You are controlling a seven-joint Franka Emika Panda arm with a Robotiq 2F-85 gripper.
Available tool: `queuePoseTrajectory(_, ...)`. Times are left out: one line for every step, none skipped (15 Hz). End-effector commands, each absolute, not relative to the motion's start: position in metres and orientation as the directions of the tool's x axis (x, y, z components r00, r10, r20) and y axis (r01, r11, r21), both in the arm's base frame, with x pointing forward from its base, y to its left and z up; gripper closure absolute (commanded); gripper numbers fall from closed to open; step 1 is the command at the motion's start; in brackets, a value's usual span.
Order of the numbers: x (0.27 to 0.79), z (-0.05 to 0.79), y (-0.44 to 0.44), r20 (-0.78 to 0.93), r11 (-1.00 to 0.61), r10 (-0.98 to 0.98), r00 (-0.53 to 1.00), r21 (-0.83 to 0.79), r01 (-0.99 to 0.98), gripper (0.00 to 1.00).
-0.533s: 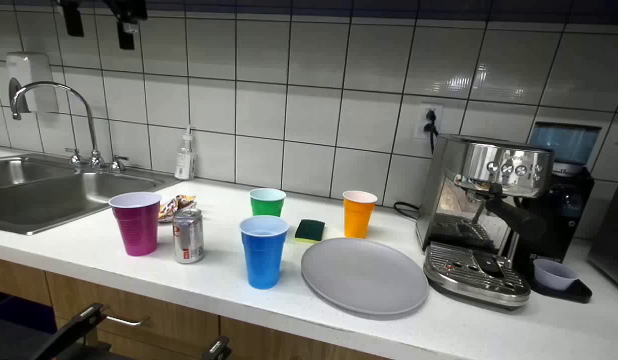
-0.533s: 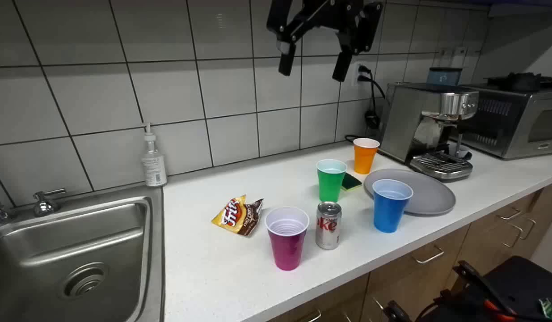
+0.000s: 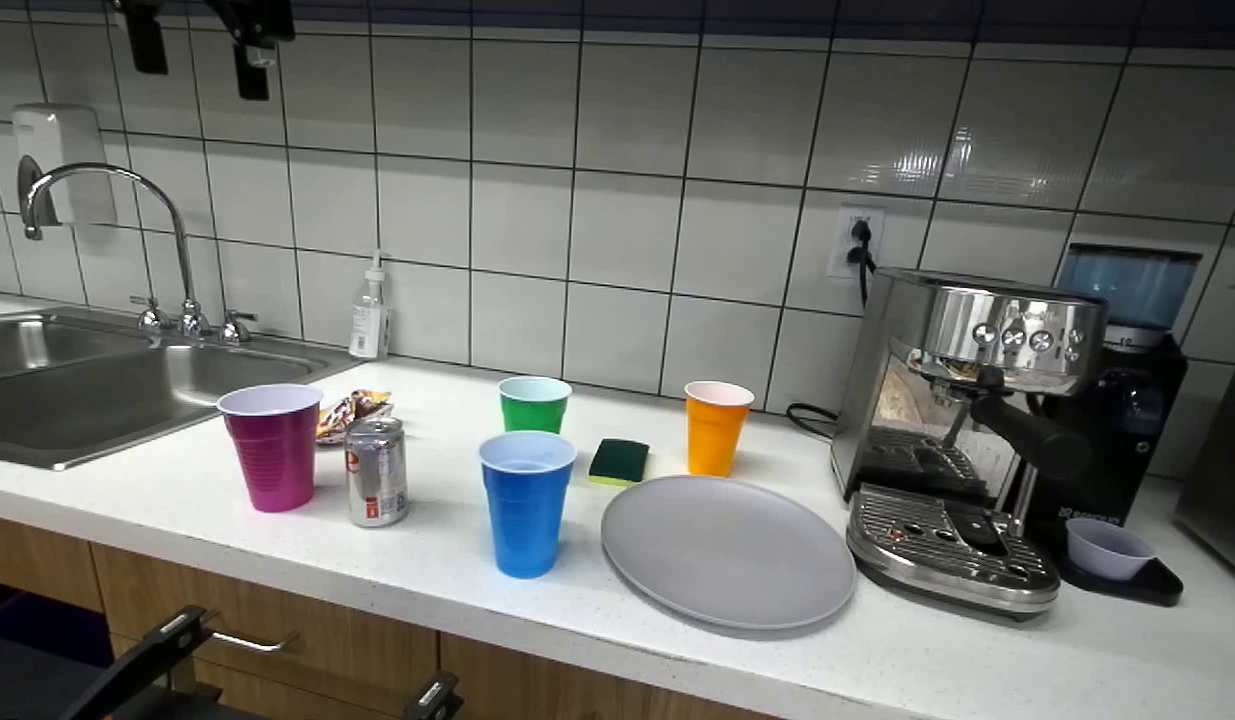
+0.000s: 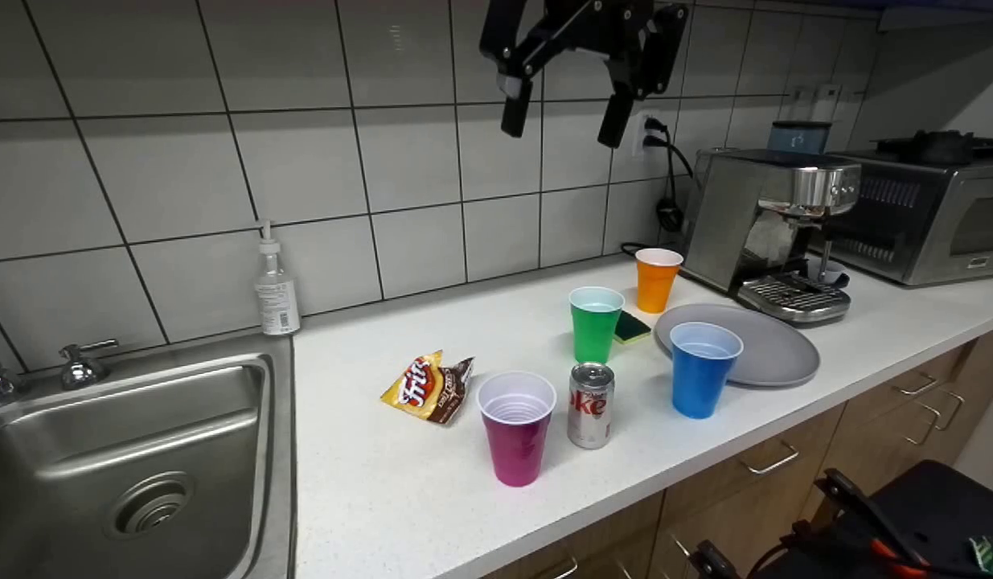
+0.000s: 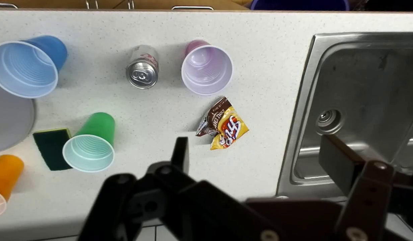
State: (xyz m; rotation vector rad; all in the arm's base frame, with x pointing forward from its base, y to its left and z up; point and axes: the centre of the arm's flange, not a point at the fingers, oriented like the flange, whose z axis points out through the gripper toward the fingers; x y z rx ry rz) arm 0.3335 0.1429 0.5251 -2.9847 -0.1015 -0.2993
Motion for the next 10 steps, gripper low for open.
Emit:
queuePoseTrajectory(0.334,0.525,0.143,0.202,-0.988,0.053,0.978,-0.132,0.081,0.0)
queuePoseTrajectory(0.334,0.525,0.143,0.202,-0.988,0.053,0.978,-0.132,0.081,0.0)
queuePoseTrajectory(0.334,0.525,0.143,0.202,-0.988,0.053,0.978,-0.132,0.081,0.0)
queuePoseTrajectory(0.334,0.525,0.143,0.202,-0.988,0.053,0.978,-0.132,0.081,0.0)
queuePoseTrajectory(0.334,0.525,0.143,0.202,-0.988,0.053,0.978,-0.132,0.081,0.0)
queuePoseTrajectory(0.334,0.525,0.143,0.202,-0.988,0.053,0.978,-0.132,0.081,0.0)
queuePoseTrajectory(0.334,0.522,0.143,0.205,-0.988,0.06,0.977,-0.125,0.087,0.0)
queuePoseTrajectory(0.335,0.52,0.143,0.207,-0.988,0.064,0.976,-0.121,0.091,0.0)
queuePoseTrajectory(0.336,0.517,0.143,0.206,-0.989,0.067,0.976,-0.118,0.093,0.0)
queuePoseTrajectory(0.338,0.514,0.145,0.205,-0.989,0.068,0.976,-0.118,0.094,0.0)
